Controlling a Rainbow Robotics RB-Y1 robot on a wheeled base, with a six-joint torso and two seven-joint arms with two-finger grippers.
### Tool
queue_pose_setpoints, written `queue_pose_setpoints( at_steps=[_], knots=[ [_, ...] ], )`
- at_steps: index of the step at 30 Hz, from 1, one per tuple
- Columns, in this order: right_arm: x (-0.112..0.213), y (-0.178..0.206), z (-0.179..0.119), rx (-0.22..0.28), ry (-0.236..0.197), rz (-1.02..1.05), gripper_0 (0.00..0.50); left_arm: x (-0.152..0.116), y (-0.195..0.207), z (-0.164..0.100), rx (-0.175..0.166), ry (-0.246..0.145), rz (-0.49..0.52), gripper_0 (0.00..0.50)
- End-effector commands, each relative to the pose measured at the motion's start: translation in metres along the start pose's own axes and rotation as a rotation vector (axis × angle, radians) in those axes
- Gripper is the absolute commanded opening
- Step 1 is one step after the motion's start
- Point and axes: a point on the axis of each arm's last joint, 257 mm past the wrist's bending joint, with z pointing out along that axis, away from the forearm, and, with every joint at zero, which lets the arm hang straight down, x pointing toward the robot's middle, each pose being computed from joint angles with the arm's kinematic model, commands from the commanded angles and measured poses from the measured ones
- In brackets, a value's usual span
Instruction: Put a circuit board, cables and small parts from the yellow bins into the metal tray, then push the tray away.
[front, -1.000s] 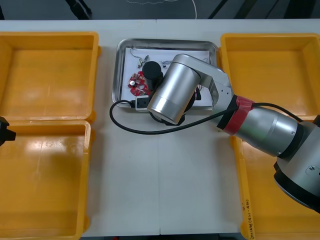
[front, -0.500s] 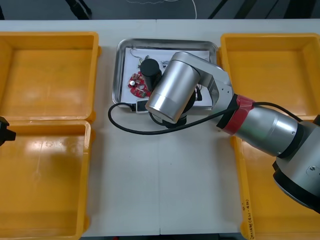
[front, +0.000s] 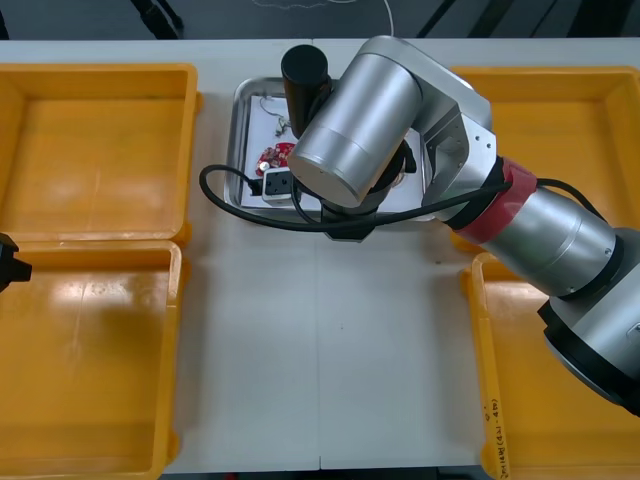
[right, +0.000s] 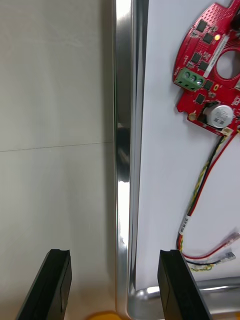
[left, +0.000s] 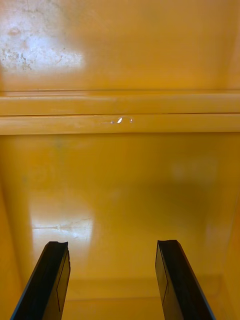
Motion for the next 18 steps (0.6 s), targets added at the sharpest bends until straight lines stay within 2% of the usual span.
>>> queue_pose_setpoints(
  at_steps=[1,7,13,18],
  knots=[
    [-0.008,-0.021,-0.049,0.061,-0.052,0.040,0.500,-0.001,0.016,-0.014,-0.050,-0.017,0.006,0.500],
    [0.015,-0.015,-0.069,0.069,-0.022,0.163,0.500,-0.001,0.016,-0.014,-0.050,-0.017,0.006,0.500],
    [0.041,-0.007,-0.084,0.011,-0.090,0.378,0.500,-0.001,0.016,-0.014,-0.050,-0.017,0.006,0.500],
    [0.064,-0.002,-0.095,-0.025,-0.123,0.527,0.500,-0.001,0.016,-0.014,-0.050,-0.017,0.006,0.500]
  ],
)
